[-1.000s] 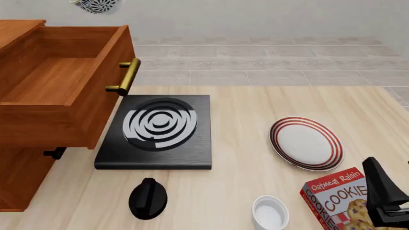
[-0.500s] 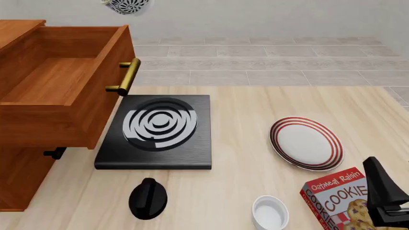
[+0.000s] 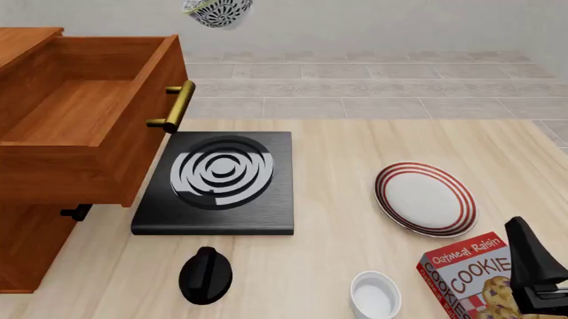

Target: Pick the akita bowl in the top layer of the wooden cabinet and place it on the plate.

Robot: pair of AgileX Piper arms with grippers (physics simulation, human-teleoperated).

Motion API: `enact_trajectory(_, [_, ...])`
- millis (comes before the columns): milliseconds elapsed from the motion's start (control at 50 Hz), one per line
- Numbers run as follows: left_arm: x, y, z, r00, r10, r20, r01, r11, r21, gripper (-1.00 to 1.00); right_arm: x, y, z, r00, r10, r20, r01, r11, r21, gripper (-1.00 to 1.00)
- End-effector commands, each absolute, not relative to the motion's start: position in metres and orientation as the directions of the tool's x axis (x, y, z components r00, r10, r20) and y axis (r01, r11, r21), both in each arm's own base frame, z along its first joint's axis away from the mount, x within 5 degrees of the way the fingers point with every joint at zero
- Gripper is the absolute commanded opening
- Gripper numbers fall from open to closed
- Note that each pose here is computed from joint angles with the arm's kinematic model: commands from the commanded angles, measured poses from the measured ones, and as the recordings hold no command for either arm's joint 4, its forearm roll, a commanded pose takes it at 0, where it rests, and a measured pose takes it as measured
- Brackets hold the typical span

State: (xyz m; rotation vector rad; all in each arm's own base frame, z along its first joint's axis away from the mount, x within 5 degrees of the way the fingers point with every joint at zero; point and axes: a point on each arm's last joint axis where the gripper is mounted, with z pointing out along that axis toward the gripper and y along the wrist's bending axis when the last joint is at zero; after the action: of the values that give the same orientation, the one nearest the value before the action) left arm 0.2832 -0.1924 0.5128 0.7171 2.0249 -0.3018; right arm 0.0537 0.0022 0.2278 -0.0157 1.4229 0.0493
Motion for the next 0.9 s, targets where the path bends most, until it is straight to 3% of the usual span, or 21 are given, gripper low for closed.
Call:
enact_trajectory(20, [0.287, -0.207, 0.505, -0.391, 0.368, -0.843, 0.615, 0.787, 0.058, -1.00, 0.054, 0.002, 0.228, 0.147, 0.024, -0.989, -0.044, 0.999, 0.018, 1.00])
enact_trajectory(900, [0.303, -0.280, 0.439, -0.397, 0.461, -0.793, 0.708, 0.704, 0.055, -1.00, 0.054, 0.002, 0.227, 0.145, 0.017, -0.989, -0.045, 0.999, 0.011, 1.00])
